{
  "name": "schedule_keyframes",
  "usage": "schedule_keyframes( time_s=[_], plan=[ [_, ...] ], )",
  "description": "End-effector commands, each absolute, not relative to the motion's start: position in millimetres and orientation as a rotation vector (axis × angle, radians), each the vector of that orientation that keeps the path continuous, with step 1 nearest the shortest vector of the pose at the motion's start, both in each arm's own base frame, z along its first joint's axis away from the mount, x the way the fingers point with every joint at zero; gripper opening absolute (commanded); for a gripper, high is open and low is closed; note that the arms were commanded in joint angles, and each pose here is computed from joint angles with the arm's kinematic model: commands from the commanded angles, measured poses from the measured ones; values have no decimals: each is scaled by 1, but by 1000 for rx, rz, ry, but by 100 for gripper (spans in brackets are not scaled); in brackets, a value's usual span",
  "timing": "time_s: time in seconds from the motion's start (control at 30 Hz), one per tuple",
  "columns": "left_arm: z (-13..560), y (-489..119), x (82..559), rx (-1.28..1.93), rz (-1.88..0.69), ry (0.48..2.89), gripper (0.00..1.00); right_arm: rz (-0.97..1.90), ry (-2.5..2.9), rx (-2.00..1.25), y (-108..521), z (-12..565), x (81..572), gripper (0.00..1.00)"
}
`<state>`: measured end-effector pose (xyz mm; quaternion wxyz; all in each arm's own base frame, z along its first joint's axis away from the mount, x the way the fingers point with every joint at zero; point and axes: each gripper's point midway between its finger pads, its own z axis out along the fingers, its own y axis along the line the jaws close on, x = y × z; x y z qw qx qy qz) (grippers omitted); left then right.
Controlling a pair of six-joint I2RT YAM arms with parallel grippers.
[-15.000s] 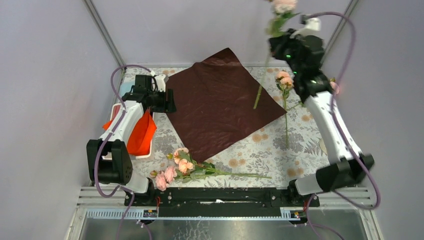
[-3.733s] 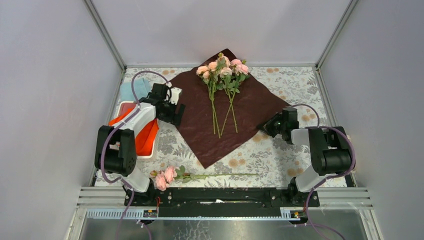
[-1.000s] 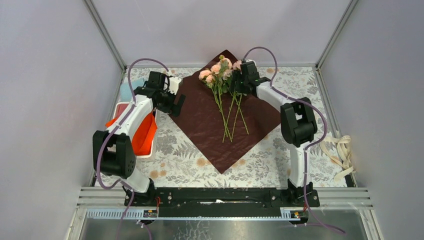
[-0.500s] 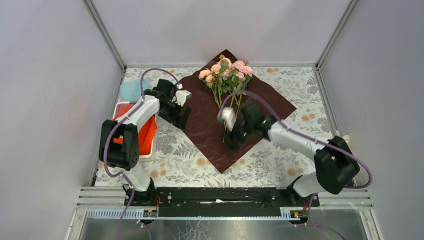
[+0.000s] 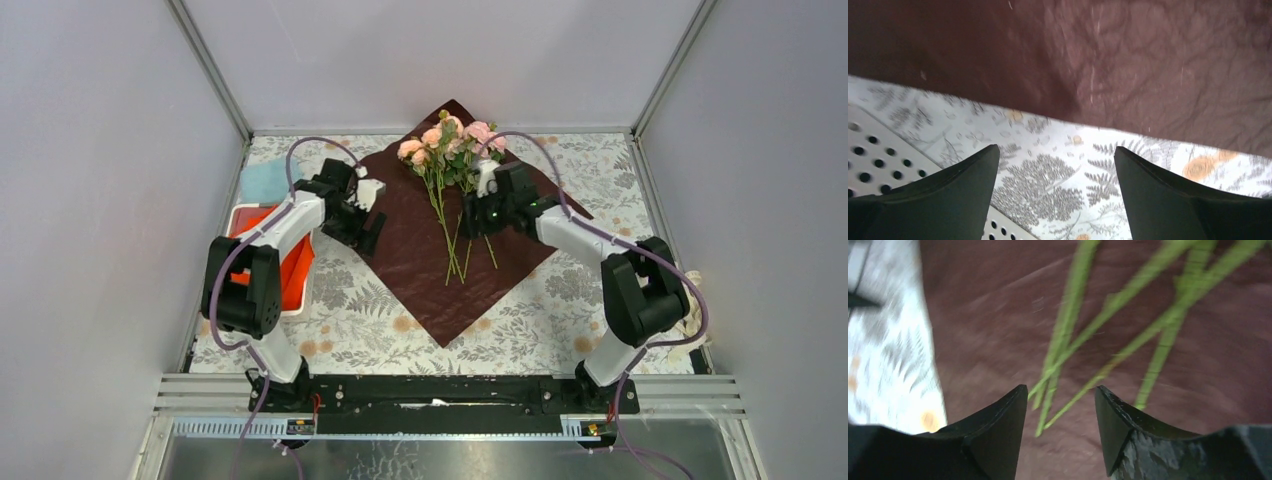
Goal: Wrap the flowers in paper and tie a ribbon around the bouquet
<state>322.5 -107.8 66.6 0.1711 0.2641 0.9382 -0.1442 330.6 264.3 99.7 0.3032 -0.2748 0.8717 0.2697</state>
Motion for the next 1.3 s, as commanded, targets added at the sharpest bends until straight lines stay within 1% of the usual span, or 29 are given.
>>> schedule_keyframes(
  time_s=[0.0,0.07,0.13,0.2,0.3,0.37,0.5,0.67,0.8,0.93,1.03,1.1,1.17,1.27],
  plan=[
    [93,-137,397,645,-261,2493,90,461,2371,-114,213,89,410,55],
    [97,-153,426,601,-224,2454,84,259,2371,-58,191,79,435,51],
    [93,-171,450,572,-207,2439,78,136,2363,-31,178,76,457,46],
    [85,-185,469,550,-179,2439,71,66,2384,-39,174,62,468,40],
    [69,-207,483,564,-156,2440,66,42,2396,-48,175,53,476,32],
    [60,-227,483,601,-170,2432,66,65,2405,-59,180,45,477,31],
    [37,-257,471,670,-202,2429,66,205,2438,-111,204,31,472,29],
    [22,-280,457,738,-251,2441,66,423,2441,-200,255,30,463,28],
    [27,-282,457,746,-266,2426,66,528,2417,-204,276,44,461,28],
    [40,-277,456,771,-249,2404,66,532,2371,-220,270,69,457,29],
    [61,-271,450,791,-265,2388,67,527,2349,-281,257,95,447,34],
    [78,-264,445,806,-277,2372,69,520,2309,-375,249,114,434,39],
    [101,-251,440,804,-289,2337,73,561,2246,-516,248,132,413,44],
    [118,-229,425,847,-304,2323,78,720,2118,-783,262,153,366,52]
  ],
)
